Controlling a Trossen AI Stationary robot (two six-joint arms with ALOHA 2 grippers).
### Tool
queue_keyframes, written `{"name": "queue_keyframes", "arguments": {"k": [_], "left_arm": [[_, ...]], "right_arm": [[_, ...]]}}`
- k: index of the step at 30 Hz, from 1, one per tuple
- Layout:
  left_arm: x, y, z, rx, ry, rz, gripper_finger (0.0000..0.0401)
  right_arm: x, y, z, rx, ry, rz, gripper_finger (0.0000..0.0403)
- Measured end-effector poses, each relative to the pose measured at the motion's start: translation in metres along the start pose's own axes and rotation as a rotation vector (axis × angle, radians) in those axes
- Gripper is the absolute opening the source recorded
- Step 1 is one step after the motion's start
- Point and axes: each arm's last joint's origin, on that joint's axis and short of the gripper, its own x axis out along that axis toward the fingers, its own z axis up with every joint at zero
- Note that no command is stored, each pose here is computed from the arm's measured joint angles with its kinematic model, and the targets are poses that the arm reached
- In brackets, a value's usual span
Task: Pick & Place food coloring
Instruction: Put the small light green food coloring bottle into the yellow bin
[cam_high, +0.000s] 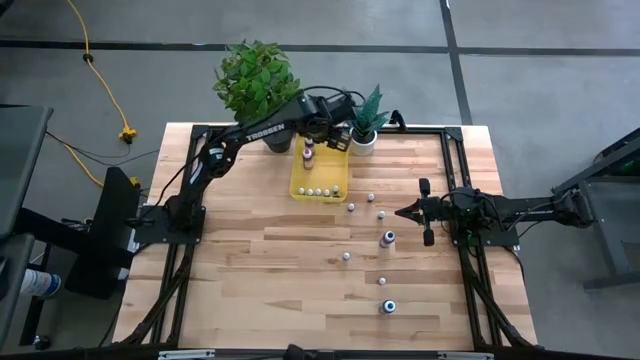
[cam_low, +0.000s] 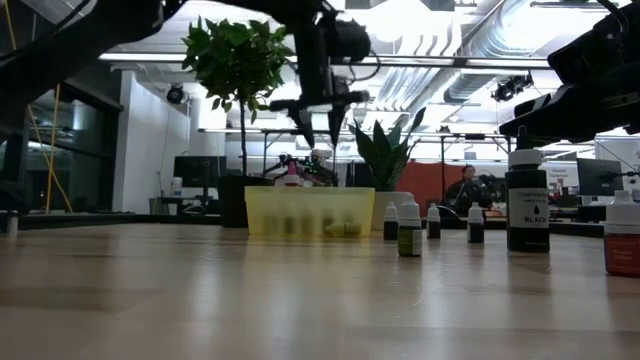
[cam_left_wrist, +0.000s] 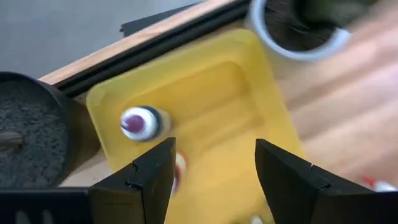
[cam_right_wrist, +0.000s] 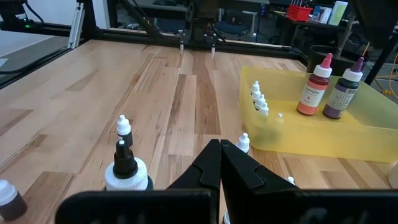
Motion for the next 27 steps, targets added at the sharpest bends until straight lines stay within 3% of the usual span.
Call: {"name": "queue_keyframes", "arguments": {"k": [10, 18, 27], "left_arm": [[-0.051, -0.034, -0.038, 0.206, -0.004, -0.132, 0.0209], [-0.075, -0.081, -0.100, 0.501, 0.102, -0.324, 0.0209], [-0.079, -0.109, -0.161, 0.875, 0.168, -0.396, 0.0209]], "right_arm": [[0.000, 0.000, 0.000, 0.000, 0.000, 0.000, 0.0000], [0.000, 0.000, 0.000, 0.000, 0.000, 0.000, 0.0000], [0.000, 0.000, 0.000, 0.000, 0.000, 0.000, 0.0000]]}}
